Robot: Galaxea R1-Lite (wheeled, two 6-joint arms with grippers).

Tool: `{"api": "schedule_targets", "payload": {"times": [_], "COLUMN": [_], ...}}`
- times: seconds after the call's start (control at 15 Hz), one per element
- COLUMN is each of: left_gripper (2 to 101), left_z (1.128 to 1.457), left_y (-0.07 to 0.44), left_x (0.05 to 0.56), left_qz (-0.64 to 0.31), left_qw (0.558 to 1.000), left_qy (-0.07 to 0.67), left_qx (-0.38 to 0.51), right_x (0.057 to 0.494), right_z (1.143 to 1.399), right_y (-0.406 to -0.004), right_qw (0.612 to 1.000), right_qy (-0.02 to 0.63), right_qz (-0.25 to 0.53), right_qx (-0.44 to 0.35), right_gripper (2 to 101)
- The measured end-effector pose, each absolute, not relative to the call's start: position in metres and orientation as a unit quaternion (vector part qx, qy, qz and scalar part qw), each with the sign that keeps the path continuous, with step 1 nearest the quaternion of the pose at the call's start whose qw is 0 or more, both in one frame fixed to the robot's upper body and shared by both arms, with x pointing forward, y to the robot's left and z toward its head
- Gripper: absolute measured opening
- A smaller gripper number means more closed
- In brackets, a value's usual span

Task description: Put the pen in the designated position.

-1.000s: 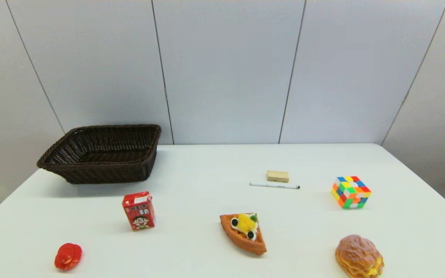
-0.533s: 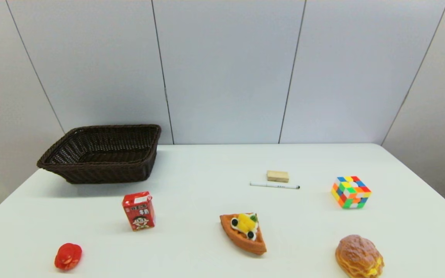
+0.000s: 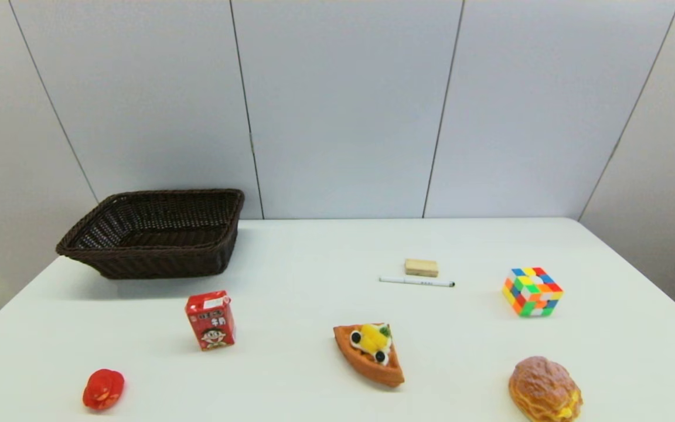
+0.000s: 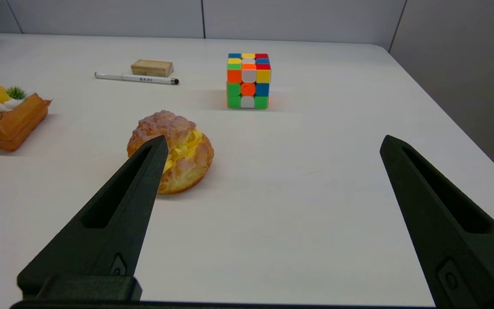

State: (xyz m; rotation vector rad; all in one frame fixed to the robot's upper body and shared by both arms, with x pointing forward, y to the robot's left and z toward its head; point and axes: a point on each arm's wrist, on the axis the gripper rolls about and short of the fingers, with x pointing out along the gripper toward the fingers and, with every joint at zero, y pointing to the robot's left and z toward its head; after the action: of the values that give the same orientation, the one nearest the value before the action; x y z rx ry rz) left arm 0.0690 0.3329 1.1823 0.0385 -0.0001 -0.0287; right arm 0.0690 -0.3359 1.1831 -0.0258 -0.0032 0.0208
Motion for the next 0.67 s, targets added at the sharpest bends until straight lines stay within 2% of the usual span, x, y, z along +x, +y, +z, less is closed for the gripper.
{"api": "schedule_targets", "payload": {"times": [0.67], "left_gripper": [97.8], "left_z": [1.1823], "left_y": [0.3329], "left_x": [0.069], "left_qz": [-0.015], "left_qw": [1.0], "left_qy": [0.0], "left_qx": [0.019], "right_x": [0.069], "right_z": [1.1831], "right_y": [-0.336], "right_qw": [1.0], "right_qy": [-0.001], "right_qz": [0.009], "right_qx": [-0.012], "right_gripper": [98.0]}}
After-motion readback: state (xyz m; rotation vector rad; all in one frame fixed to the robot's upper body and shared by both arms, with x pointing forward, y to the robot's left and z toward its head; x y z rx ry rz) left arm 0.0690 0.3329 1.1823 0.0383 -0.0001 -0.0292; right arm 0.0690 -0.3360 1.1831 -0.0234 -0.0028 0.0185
